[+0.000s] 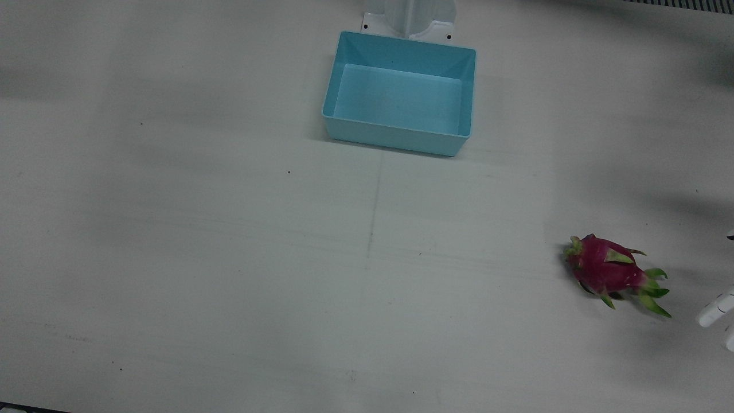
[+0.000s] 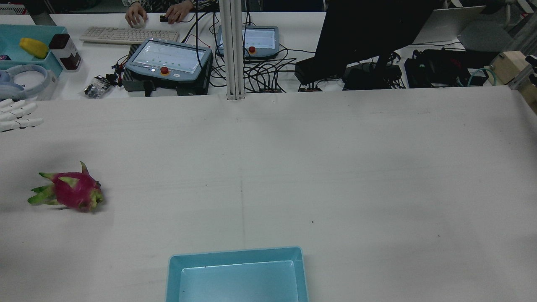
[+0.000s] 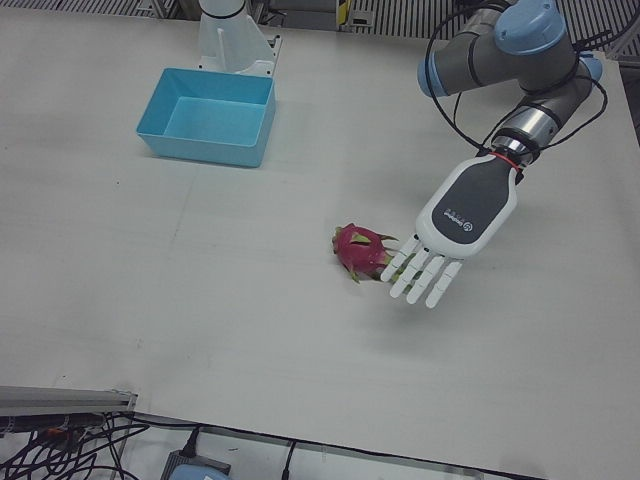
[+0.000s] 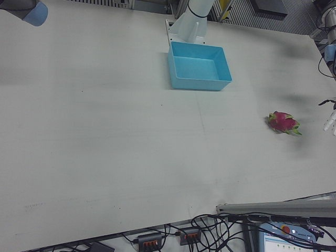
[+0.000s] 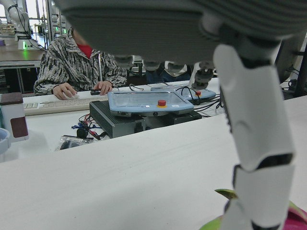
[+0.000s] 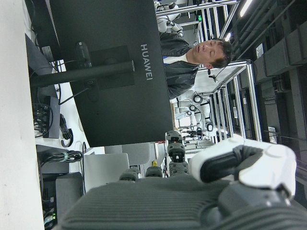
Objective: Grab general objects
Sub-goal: 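Move the left hand down toward the pink dragon fruit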
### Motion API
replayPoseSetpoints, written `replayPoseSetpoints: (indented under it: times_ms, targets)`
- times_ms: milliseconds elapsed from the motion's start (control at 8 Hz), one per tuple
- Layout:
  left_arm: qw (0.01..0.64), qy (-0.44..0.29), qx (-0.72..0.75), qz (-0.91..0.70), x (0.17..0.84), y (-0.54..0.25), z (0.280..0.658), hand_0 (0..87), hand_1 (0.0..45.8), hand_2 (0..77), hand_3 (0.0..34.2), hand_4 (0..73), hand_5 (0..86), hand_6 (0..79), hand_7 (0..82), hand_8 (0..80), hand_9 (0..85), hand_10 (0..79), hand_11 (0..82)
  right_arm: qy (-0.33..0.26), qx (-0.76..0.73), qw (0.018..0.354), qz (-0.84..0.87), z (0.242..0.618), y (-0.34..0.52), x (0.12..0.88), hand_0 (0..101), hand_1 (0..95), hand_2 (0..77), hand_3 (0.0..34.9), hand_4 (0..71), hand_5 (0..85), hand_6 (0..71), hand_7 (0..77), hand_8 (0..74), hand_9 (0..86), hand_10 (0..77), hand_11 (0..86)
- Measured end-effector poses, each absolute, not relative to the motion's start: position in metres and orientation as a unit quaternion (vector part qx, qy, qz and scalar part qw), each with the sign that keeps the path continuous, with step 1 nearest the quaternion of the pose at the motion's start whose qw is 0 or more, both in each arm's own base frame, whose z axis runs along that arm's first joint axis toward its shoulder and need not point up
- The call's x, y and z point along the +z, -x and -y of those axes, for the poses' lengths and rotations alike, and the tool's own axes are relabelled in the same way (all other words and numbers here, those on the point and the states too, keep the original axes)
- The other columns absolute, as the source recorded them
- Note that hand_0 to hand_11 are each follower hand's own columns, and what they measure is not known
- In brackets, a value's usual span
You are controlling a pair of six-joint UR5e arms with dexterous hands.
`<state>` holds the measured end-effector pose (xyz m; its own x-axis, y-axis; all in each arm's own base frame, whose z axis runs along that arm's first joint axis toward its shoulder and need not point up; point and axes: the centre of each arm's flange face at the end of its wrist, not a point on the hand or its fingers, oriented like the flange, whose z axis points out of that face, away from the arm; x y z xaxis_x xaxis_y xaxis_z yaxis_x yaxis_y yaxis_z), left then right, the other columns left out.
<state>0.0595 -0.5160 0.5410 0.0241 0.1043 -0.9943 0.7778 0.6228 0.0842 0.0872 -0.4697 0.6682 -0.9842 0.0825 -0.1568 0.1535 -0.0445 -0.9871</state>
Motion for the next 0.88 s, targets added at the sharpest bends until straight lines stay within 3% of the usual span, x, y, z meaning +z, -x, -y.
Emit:
replayPoseSetpoints:
  times_ms: [125, 250, 375, 500, 625, 750, 875]
  targets:
    - [0.63, -0.342, -0.267, -0.644, 0.541, -0.063, 0.516, 52.1, 0.0, 36.0, 3.7, 0.5, 4.9, 0.5, 0.5, 1.1, 0.5, 1.1, 1.1, -0.086, -0.718, 0.025, -0.691, 0.47, -0.087, 0.668, 0, 39.8, 77.4, 0.0, 0.0, 0.0, 0.0, 0.0, 0.0, 0.5, 0.0, 0.5]
    - [0.632, -0.346, -0.267, -0.64, 0.542, -0.068, 0.515, 52.3, 0.0, 26.7, 3.5, 0.5, 4.9, 0.5, 0.5, 1.1, 1.1, 1.1, 1.1, -0.086, -0.718, 0.025, -0.691, 0.47, -0.087, 0.668, 0, 39.8, 77.4, 0.0, 0.0, 0.0, 0.0, 0.0, 0.0, 0.5, 0.0, 0.5]
    - [0.633, -0.349, -0.27, -0.636, 0.543, -0.083, 0.514, 52.3, 0.0, 26.7, 3.5, 0.5, 4.9, 0.5, 0.5, 1.1, 1.1, 1.1, 1.1, -0.086, -0.718, 0.025, -0.691, 0.47, -0.087, 0.668, 0, 39.8, 77.4, 0.0, 0.0, 0.0, 0.0, 0.0, 0.0, 0.5, 0.0, 0.5]
    - [0.636, -0.348, -0.276, -0.631, 0.544, -0.111, 0.511, 51.4, 0.0, 24.0, 4.5, 0.5, 10.4, 0.0, 0.5, 1.1, 1.1, 1.1, 1.1, -0.086, -0.718, 0.025, -0.69, 0.47, -0.087, 0.669, 0, 39.8, 77.4, 0.0, 0.0, 0.0, 0.0, 0.0, 0.0, 0.5, 0.0, 0.5]
    - [0.639, -0.347, -0.281, -0.626, 0.543, -0.14, 0.506, 52.3, 0.0, 38.2, 5.4, 0.5, 12.0, 0.5, 0.5, 1.1, 1.1, 1.1, 1.1, -0.085, -0.718, 0.025, -0.69, 0.47, -0.087, 0.67, 0, 39.8, 77.4, 0.0, 0.0, 0.0, 0.0, 0.0, 0.0, 1.1, 0.0, 0.5]
    - [0.642, -0.345, -0.284, -0.624, 0.539, -0.154, 0.501, 52.3, 0.0, 38.2, 5.4, 0.5, 12.0, 0.5, 0.5, 1.1, 1.1, 1.1, 1.1, -0.085, -0.719, 0.025, -0.69, 0.469, -0.087, 0.67, 0, 39.8, 77.4, 0.0, 0.0, 0.0, 0.0, 0.0, 0.0, 0.5, 0.0, 0.5]
    - [0.642, -0.344, -0.285, -0.623, 0.529, -0.158, 0.497, 56.6, 0.0, 55.1, 6.9, 0.5, 11.4, 0.5, 0.5, 1.1, 1.1, 1.1, 1.1, -0.085, -0.719, 0.025, -0.69, 0.469, -0.088, 0.67, 0, 39.8, 77.4, 0.0, 0.0, 0.0, 0.0, 0.0, 0.0, 0.5, 0.0, 0.5]
